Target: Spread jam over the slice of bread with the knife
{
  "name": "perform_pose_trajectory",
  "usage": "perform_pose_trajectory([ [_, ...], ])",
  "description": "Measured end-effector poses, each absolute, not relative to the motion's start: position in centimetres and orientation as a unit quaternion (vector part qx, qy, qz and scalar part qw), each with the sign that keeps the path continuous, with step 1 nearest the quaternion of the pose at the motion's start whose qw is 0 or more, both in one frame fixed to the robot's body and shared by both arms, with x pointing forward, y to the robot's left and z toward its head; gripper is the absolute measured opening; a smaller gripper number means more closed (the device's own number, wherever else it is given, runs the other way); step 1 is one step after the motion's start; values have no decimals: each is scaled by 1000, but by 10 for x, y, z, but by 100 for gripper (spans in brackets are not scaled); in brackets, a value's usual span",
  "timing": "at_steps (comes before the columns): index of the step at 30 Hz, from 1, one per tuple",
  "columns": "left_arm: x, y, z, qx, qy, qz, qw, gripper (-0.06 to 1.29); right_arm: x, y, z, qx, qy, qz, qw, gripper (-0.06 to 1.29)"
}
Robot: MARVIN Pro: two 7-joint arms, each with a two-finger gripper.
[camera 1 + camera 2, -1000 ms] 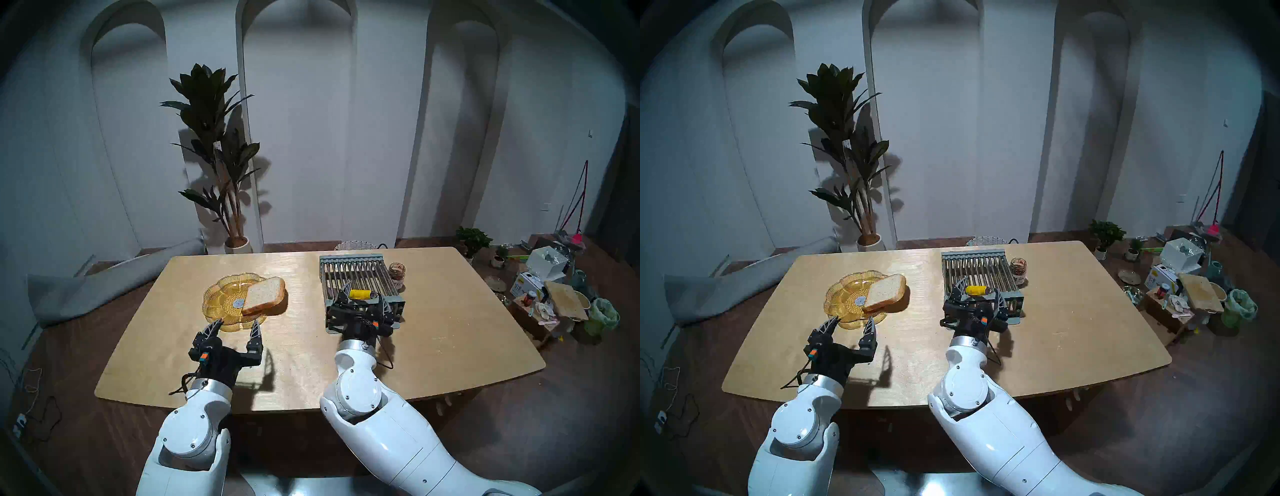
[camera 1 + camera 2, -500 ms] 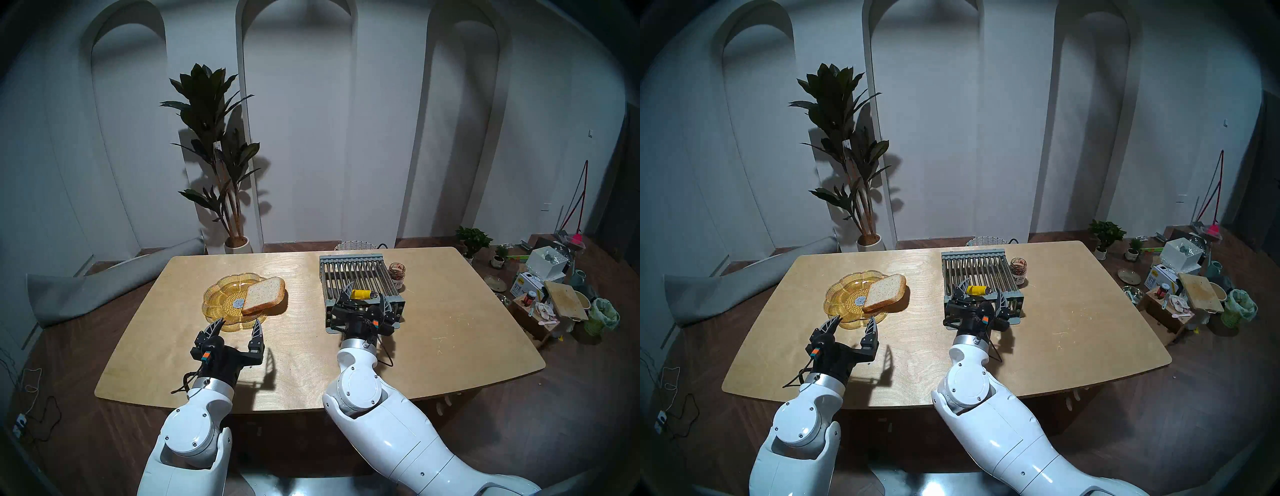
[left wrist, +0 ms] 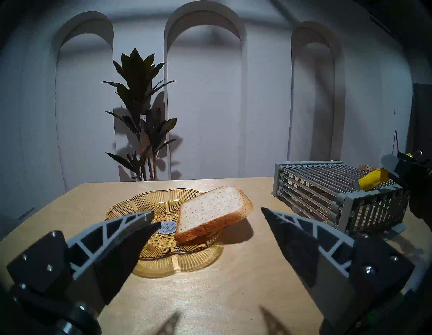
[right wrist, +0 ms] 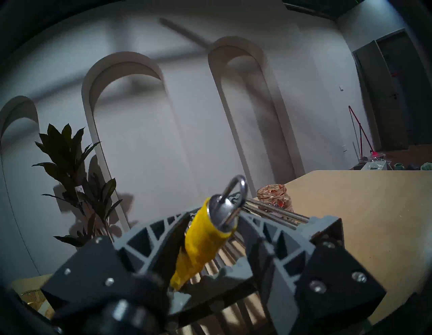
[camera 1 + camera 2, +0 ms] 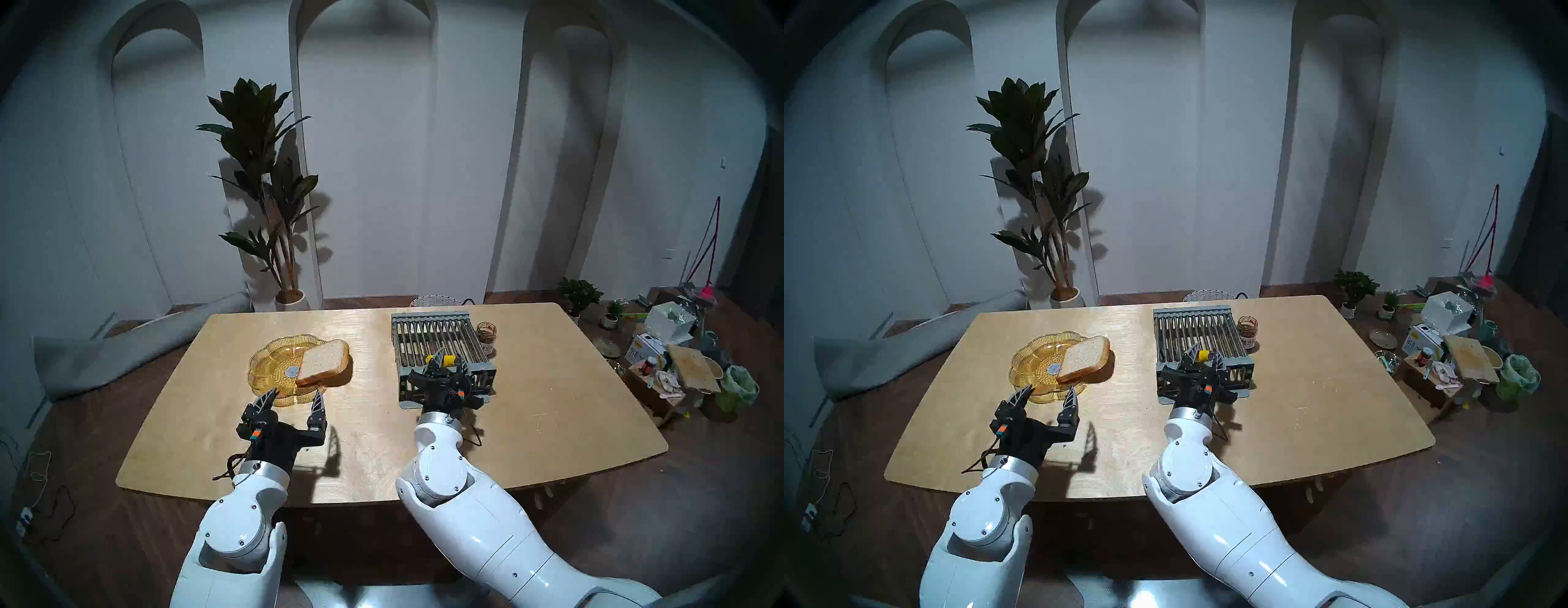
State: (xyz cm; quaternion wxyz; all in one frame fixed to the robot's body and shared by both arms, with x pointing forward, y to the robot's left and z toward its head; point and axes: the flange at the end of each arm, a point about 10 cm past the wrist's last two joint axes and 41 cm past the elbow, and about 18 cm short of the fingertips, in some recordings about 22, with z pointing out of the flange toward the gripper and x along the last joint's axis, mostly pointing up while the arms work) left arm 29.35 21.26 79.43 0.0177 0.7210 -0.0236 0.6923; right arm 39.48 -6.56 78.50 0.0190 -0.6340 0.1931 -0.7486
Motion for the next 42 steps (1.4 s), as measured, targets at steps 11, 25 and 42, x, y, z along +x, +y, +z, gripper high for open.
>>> perform_pose_trajectory([
  [11, 294, 212, 794, 721, -22, 693, 18, 125, 397, -63, 782, -634, 191, -749, 19, 46],
  [25, 293, 212, 795, 720, -20, 694, 17, 125, 398, -58, 784, -630, 191, -753, 22, 22],
  [42, 288, 214, 796, 720, -15, 694, 13, 125, 395, -52, 792, -617, 177, -767, 8, 9],
])
